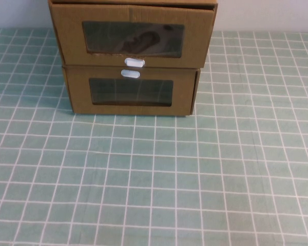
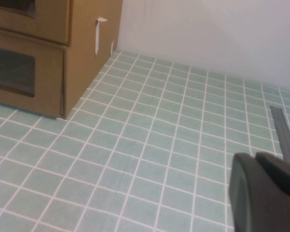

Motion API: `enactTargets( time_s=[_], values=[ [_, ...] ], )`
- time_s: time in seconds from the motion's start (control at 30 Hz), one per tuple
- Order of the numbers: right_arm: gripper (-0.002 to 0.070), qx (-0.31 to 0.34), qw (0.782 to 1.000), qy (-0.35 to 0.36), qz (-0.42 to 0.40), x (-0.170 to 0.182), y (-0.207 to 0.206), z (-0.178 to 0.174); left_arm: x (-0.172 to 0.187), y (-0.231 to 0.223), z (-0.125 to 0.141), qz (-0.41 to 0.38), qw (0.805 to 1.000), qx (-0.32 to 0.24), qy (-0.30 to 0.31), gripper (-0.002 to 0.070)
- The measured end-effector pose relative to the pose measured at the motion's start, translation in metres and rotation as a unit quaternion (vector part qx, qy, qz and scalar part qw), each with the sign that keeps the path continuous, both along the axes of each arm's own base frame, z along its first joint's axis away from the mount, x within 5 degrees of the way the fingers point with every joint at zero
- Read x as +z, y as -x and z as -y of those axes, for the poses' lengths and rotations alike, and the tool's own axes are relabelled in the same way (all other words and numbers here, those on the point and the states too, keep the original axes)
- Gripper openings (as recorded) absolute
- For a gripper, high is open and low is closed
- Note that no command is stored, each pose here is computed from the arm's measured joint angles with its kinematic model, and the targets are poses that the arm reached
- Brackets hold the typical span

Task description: Close the shoe box

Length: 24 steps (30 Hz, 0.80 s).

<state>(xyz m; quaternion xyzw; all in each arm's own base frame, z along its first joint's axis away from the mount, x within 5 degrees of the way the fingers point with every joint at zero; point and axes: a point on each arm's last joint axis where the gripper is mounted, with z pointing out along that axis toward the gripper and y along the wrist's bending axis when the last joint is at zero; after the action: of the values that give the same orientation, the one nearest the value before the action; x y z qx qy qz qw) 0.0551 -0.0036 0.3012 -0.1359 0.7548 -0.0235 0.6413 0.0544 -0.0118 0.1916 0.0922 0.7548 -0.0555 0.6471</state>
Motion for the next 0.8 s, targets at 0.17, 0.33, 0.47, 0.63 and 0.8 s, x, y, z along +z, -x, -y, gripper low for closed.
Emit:
enactTargets(
  time_s=[0.17,0.33,0.47,0.63,0.8],
  values=[
    [-0.0014,0.0,1.0,0.0,0.001,0.0,0.0,0.0,-0.013,0.001,0.0,-0.036,0.999,0.003,0.011,-0.0005],
    [-0.0014,0.0,1.0,0.0,0.001,0.0,0.0,0.0,-0.02,0.003,0.0,-0.076,0.997,0.005,0.014,-0.0005],
    [-0.0014,0.0,1.0,0.0,0.001,0.0,0.0,0.0,-0.02,0.003,0.0,-0.082,0.996,0.011,0.038,-0.0005],
    [-0.0014,0.0,1.0,0.0,0.001,0.0,0.0,0.0,-0.02,0.003,0.0,-0.084,0.995,0.013,0.045,-0.0005],
    [-0.0014,0.0,1.0,0.0,0.001,0.0,0.0,0.0,-0.02,0.003,0.0,-0.084,0.995,0.013,0.044,-0.0005]
  ],
)
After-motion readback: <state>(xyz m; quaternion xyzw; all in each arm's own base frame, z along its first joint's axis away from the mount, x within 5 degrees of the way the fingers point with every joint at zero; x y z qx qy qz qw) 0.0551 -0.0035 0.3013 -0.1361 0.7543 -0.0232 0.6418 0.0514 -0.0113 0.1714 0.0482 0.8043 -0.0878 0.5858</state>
